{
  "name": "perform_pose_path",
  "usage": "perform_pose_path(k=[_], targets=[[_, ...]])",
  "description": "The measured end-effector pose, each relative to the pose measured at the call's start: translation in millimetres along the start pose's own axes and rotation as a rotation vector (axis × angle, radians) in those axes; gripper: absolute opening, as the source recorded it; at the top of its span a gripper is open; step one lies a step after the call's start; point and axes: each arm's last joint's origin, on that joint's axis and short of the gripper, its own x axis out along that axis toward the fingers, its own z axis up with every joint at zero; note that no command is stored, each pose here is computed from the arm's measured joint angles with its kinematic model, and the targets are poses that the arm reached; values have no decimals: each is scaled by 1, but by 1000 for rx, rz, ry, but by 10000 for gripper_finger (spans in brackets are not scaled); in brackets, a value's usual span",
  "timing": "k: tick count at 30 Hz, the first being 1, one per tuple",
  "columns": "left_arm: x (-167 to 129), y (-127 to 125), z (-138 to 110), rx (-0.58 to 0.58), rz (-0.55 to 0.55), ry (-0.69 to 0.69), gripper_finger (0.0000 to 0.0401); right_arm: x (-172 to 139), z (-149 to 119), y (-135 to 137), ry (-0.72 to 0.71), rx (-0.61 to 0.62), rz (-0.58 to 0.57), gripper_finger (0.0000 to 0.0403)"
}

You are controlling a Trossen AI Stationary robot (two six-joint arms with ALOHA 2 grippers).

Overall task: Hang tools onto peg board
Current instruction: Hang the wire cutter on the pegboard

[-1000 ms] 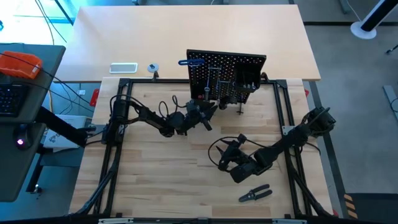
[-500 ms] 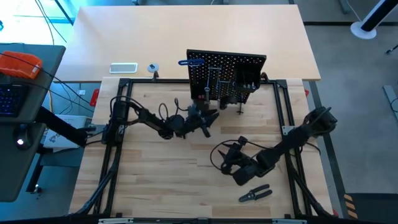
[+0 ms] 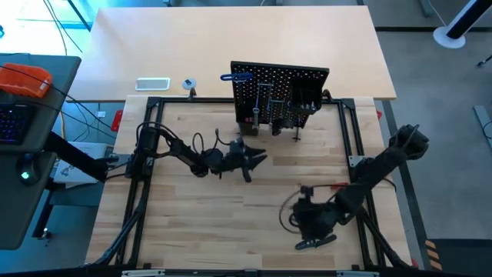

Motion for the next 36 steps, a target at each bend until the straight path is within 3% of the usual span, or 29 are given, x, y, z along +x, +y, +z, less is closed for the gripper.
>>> perform_pose_path(k=[4, 10, 13, 18, 26, 29, 33, 36], targets=[[-6, -10, -8, 3, -129, 77, 113, -8, -16, 20, 152, 56, 202, 154], [-14, -31, -24, 65, -276, 222, 113, -28, -42, 44, 235, 122, 266, 154], [-18, -40, -31, 106, -310, 269, 113, -34, -56, 47, 273, 113, 225, 154], [-23, -49, -36, 150, -339, 307, 113, -23, -81, 45, 402, 36, 61, 154], [-26, -53, -41, 158, -349, 343, 113, 5, -88, 49, 452, -17, 34, 152], [-27, -52, -43, 166, -342, 372, 113, 10, -88, 47, 460, -9, 20, 127], [-30, -48, -52, 186, -316, 470, 113, 14, -83, 42, 433, -53, 0, 48], [-31, -46, -55, 186, -334, 512, 113, 21, -75, 35, 385, -90, -50, 40]])
